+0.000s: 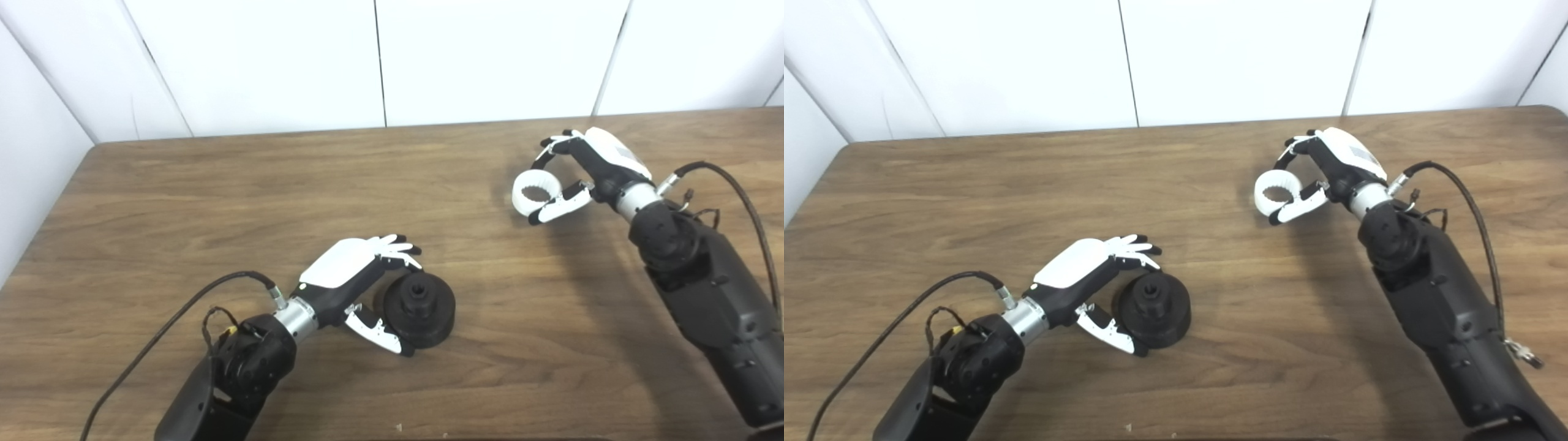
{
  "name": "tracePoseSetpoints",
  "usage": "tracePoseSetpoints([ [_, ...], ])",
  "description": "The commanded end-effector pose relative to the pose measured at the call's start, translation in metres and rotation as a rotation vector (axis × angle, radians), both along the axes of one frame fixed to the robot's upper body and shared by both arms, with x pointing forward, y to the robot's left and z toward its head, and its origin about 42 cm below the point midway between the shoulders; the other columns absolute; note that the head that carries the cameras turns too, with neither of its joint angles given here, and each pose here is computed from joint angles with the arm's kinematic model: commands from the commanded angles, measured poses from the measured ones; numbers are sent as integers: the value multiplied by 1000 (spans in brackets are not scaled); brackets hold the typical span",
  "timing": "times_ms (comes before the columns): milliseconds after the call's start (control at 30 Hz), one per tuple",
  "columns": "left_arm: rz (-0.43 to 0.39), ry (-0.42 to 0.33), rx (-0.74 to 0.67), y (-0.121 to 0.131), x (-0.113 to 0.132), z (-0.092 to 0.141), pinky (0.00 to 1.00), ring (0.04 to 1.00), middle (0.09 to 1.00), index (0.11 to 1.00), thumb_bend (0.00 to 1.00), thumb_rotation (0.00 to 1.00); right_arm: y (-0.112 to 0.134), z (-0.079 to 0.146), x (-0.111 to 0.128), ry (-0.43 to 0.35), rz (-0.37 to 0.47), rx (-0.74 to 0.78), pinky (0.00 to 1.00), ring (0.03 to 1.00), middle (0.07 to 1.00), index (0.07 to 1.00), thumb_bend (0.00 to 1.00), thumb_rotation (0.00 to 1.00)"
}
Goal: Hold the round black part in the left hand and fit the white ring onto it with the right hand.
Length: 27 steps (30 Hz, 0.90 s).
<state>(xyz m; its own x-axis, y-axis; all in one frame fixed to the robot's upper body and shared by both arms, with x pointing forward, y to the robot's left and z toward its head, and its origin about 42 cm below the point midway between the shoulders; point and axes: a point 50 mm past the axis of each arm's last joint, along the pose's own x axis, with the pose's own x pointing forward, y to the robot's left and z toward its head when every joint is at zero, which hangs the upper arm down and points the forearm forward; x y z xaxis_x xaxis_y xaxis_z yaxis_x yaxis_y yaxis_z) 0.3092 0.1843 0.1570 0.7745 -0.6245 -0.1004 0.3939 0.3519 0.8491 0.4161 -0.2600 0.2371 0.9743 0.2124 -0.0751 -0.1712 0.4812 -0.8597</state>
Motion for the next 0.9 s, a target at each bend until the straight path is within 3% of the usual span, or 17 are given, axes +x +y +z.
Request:
tracePoseSetpoints([
  [0, 0, -51, 15, 2, 9, 10, 964, 973, 908, 615, 803, 324, 4, 32, -3, -71, 27, 14, 910, 963, 871, 487, 525, 149],
  [400, 4, -54, 19, 1, 13, 9, 967, 973, 911, 615, 798, 326, 32, 68, -44, -119, 166, 3, 900, 968, 869, 488, 525, 148],
  [700, 7, -50, 16, -1, 13, 9, 973, 974, 908, 617, 800, 316, 51, 78, -65, -124, 248, 13, 931, 963, 859, 488, 525, 144],
  [867, 8, -51, 16, 0, 13, 10, 970, 973, 908, 615, 801, 310, 67, 79, -75, -122, 296, 27, 902, 963, 853, 487, 525, 143],
])
